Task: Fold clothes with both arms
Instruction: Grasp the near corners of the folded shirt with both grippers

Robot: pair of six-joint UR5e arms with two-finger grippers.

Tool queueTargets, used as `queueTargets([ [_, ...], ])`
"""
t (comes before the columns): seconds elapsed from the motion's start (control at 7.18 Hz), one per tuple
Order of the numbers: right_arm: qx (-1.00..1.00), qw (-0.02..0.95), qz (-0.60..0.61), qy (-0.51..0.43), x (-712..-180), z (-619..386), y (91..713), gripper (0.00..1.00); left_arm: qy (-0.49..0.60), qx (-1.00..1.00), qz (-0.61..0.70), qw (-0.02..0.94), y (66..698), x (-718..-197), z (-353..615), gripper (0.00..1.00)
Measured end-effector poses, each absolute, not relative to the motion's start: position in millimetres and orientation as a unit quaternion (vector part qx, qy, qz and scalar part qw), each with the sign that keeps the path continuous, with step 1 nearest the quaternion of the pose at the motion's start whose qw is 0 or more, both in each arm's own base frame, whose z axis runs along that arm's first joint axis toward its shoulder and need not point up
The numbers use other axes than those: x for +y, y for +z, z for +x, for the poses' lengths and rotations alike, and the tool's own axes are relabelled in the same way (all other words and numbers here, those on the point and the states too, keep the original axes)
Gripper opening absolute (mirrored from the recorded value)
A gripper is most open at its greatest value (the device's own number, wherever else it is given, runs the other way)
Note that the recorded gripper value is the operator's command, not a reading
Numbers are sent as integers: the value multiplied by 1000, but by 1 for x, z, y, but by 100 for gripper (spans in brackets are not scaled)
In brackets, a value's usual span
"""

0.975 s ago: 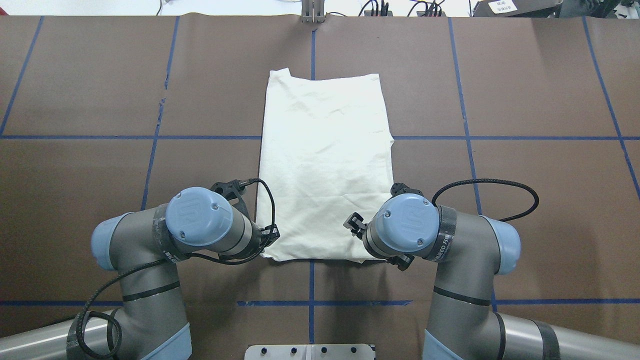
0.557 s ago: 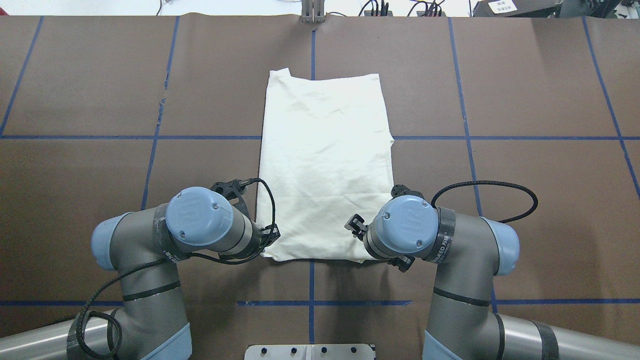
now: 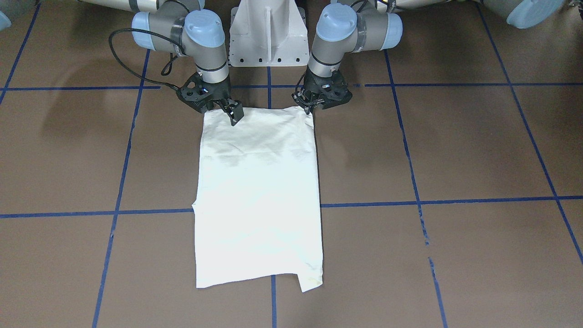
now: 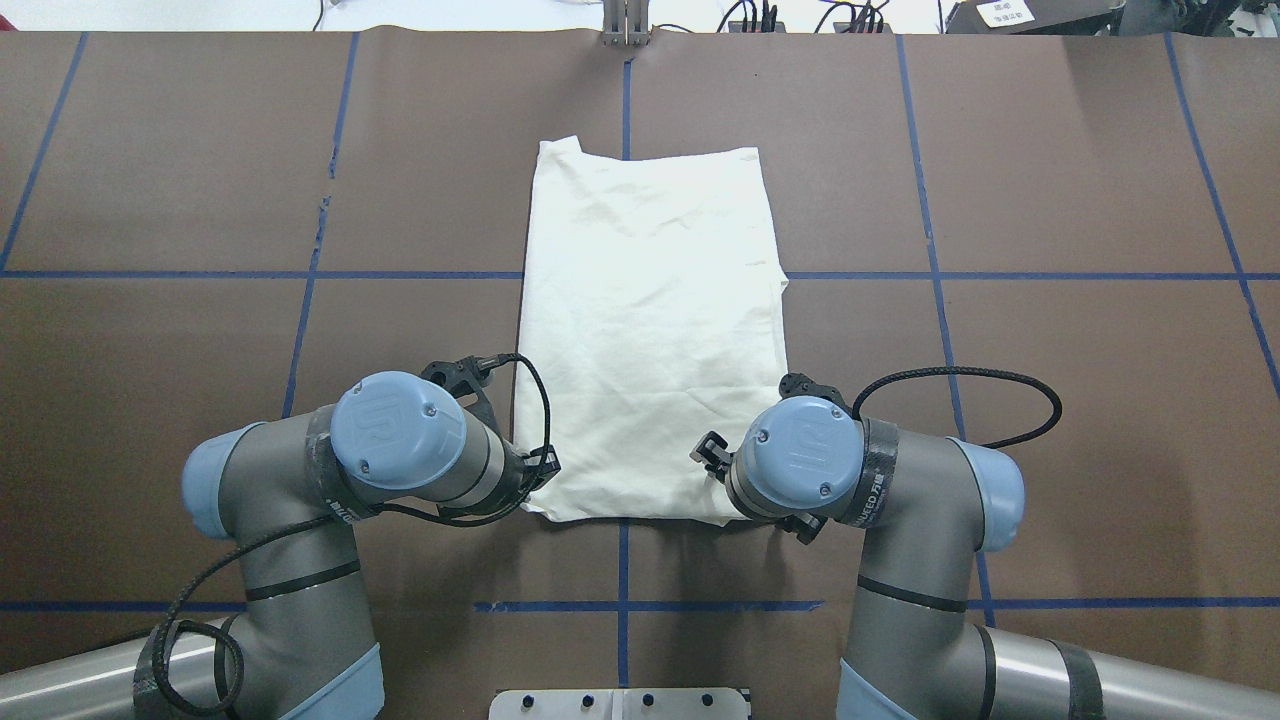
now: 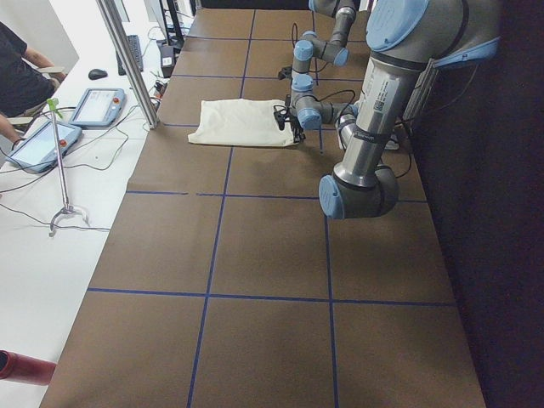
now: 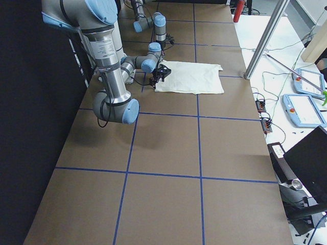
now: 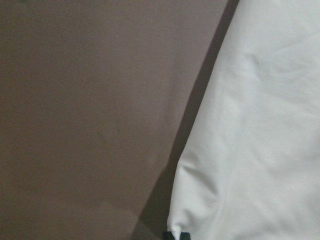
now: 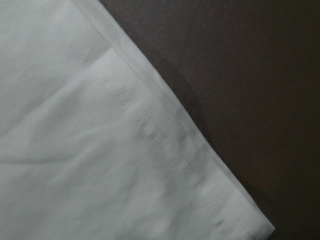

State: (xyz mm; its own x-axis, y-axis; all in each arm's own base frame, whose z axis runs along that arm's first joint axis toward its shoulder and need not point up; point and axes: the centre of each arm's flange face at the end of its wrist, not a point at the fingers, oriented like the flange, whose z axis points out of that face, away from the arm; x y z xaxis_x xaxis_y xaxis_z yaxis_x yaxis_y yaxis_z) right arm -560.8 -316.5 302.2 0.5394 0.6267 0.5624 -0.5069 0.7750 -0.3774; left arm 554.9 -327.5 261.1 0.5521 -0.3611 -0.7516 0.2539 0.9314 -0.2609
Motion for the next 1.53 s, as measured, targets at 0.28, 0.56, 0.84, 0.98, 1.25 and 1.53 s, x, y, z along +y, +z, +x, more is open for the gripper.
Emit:
queueTargets([
  [0.28,-351,874,-83,325,-317,-562,304,99,-175,440,-61,879,261,-328,555,0],
  [0.56,-350,875,-83,325,-317,-564,306,60,-175,439,-61,879,261,-327,555,0],
  [0.84,-352,873,-84,327,-318,-564,302,34,-176,439,-61,879,262,-328,555,0],
  [0.98,-355,872,-85,327,-318,-564,299,32,-176,439,-60,879,262,-328,555,0],
  [1.25,-360,870,-85,325,-318,-565,293,13,-176,438,-60,879,262,-328,555,0],
  [1.53,-363,870,-85,324,-318,-566,289,0,-176,439,-60,879,262,-328,555,0],
])
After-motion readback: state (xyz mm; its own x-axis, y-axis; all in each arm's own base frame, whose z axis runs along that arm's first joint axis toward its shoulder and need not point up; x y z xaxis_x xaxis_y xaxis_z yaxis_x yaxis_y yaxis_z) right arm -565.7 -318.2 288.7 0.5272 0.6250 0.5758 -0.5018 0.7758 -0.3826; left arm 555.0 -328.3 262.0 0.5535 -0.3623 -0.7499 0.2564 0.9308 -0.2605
